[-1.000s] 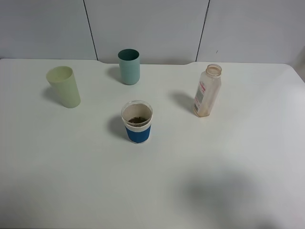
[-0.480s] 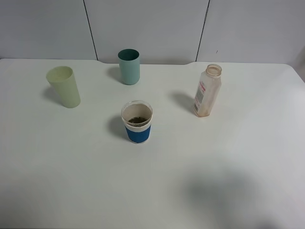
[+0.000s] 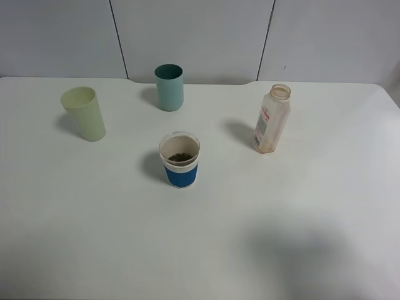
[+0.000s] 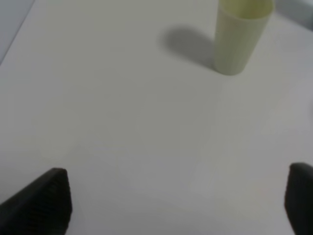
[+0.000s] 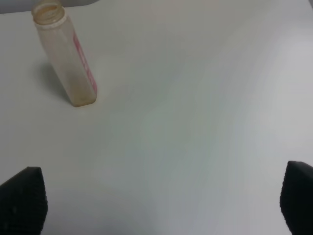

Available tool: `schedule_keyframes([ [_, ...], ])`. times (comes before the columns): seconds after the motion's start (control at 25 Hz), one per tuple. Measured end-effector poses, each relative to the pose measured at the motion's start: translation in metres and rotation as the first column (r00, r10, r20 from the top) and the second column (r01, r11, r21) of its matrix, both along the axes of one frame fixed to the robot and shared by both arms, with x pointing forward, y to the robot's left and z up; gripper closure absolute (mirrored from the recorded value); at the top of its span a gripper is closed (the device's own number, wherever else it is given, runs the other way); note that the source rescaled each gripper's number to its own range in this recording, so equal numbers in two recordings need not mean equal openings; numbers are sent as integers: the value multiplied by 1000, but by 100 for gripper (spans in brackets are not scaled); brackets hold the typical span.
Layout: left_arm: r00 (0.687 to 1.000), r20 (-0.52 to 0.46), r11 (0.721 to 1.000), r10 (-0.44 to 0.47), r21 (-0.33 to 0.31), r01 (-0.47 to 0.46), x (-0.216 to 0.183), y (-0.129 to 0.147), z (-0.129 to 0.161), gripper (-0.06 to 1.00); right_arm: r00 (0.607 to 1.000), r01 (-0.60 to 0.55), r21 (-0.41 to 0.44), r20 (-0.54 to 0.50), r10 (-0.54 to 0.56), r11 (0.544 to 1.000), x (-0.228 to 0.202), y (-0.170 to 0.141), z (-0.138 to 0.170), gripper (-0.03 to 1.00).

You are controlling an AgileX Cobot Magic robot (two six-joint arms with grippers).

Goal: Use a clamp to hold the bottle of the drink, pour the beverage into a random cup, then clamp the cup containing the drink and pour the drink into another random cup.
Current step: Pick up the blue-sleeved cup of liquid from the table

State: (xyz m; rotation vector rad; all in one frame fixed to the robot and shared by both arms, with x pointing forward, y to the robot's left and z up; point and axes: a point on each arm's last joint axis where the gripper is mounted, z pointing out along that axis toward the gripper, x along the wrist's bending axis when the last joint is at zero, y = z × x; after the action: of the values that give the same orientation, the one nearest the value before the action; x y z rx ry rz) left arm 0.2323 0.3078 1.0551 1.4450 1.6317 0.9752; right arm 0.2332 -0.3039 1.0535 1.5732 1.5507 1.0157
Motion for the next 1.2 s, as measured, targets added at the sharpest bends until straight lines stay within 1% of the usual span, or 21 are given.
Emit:
schedule_keyframes([
  [0.16, 1000, 0, 1000, 0, 0, 0, 0, 0, 0, -1, 1000, 23, 0, 1, -23, 1000, 0, 0, 0, -3],
  [0.4, 1000, 0, 1000, 0, 0, 0, 0, 0, 0, -1, 994, 110, 0, 1, -110, 994, 0, 1, 0, -3],
  [1.2, 1000, 0, 1000, 0, 0, 0, 0, 0, 0, -1, 993, 116, 0, 1, -116, 993, 0, 1, 0, -3],
])
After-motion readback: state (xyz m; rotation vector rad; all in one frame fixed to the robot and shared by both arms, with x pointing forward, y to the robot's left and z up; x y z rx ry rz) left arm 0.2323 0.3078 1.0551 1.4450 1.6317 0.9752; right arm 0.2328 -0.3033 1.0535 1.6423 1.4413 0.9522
